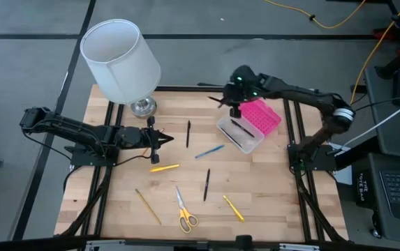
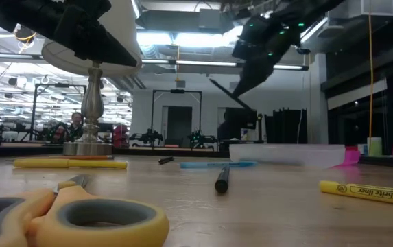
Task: Pick & place school supplies into a supply box
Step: Put the black pen into the pink supply box
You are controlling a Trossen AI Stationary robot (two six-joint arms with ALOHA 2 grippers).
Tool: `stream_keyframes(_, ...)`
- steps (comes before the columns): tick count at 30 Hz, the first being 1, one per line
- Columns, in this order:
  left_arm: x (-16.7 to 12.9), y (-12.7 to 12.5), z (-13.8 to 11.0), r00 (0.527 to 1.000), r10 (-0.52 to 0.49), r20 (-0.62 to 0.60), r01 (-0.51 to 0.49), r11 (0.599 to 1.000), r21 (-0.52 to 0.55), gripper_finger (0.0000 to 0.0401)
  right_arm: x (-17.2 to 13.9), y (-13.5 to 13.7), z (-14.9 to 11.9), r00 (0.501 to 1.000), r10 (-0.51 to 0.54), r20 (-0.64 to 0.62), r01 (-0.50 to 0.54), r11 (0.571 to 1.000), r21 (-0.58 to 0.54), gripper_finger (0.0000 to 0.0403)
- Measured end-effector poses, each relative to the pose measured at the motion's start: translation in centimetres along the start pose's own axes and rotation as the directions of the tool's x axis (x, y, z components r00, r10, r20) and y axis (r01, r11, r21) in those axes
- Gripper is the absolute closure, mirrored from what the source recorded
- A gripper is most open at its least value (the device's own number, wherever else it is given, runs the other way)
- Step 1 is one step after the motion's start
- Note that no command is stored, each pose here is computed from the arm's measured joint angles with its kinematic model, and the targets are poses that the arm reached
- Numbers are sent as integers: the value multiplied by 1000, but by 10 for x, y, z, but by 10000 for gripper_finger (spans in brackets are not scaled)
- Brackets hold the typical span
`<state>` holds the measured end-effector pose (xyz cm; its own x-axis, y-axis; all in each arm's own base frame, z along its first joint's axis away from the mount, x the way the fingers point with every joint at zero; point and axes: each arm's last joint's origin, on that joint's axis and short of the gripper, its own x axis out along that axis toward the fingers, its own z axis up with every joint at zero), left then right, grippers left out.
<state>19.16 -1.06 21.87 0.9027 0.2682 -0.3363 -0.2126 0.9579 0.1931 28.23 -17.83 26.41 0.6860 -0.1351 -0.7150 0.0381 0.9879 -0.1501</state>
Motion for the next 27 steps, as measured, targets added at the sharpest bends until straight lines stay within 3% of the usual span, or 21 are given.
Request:
stream_keyframes(6,0,0,0,1000,0,0,0,1000,0,397,-18,24,-30,993,-15,120,9,999,51,377)
stream_keyframes(13,0,0,0,1000,-1,0,1,1000,0,397,-30,46,-48,947,-81,310,35,988,152,377)
stream_keyframes(27,0,0,0,1000,0,0,0,1000,0,397,-26,81,-54,963,-24,269,-54,959,278,377)
